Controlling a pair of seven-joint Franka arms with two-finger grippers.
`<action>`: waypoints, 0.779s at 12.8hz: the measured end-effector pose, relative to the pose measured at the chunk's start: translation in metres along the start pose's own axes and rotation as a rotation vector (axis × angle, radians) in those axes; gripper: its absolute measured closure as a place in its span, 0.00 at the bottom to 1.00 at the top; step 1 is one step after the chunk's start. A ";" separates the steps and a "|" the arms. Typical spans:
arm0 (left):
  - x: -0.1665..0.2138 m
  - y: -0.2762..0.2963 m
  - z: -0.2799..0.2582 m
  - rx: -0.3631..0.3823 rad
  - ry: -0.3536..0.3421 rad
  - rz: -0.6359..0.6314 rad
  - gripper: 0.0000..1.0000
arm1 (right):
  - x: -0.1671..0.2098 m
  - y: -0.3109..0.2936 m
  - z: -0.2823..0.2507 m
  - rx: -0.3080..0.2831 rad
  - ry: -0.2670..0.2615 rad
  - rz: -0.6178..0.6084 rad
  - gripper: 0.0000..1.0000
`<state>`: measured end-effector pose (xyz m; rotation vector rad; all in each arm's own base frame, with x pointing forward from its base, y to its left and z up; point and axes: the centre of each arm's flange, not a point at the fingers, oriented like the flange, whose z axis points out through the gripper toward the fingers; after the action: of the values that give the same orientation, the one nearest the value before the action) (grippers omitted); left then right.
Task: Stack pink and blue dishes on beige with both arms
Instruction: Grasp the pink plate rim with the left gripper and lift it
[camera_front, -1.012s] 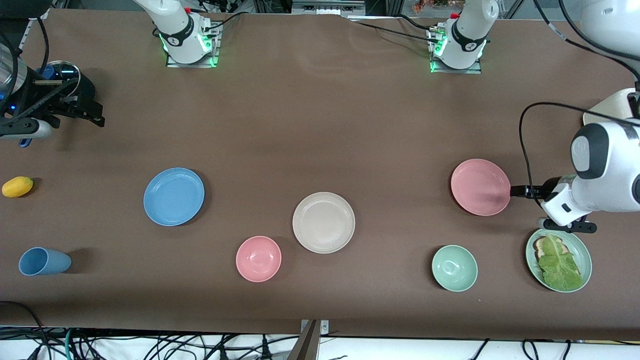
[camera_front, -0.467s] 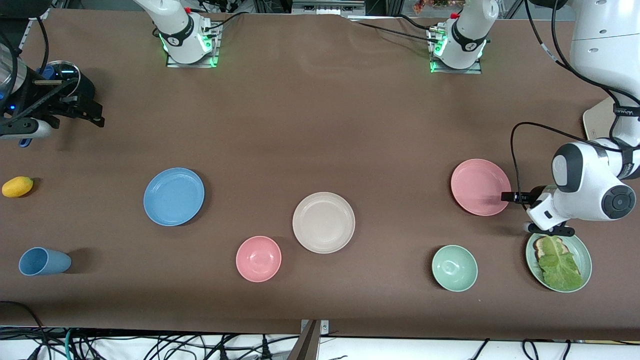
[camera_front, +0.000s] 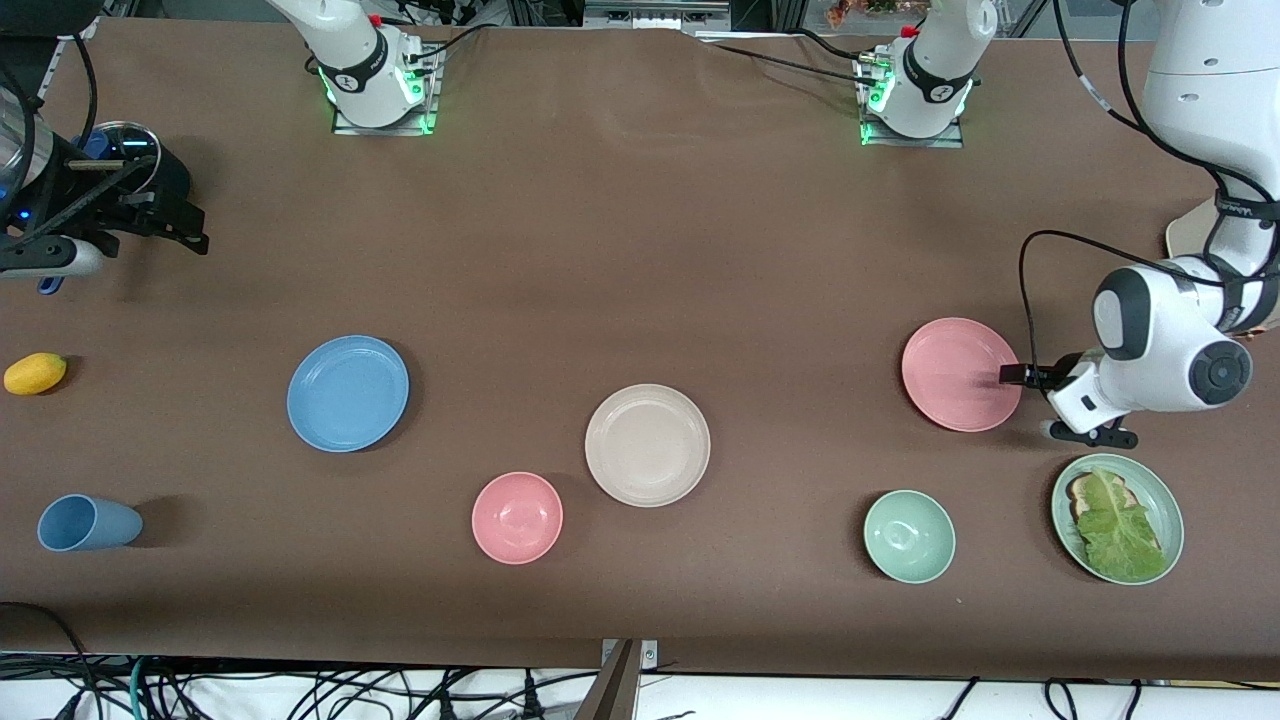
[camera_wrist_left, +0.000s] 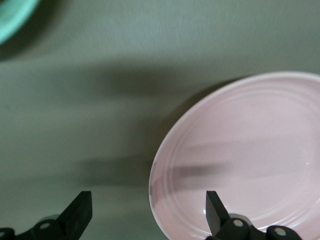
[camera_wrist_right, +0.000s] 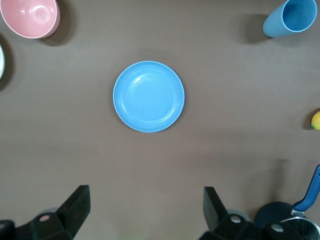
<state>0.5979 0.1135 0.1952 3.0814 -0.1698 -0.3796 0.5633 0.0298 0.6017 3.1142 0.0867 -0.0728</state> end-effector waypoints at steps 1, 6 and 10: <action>-0.006 0.000 0.005 -0.001 0.002 -0.005 0.00 | 0.000 0.000 0.000 0.000 0.000 0.000 0.00; -0.011 0.002 0.012 -0.005 -0.006 -0.005 0.55 | 0.000 0.000 0.000 0.000 0.000 0.000 0.00; -0.008 0.004 0.006 -0.004 0.002 -0.029 0.95 | 0.000 0.000 0.000 0.000 0.000 0.000 0.00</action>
<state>0.5878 0.1103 0.1911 3.0832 -0.1235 -0.3768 0.5633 0.0298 0.6017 3.1143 0.0866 -0.0725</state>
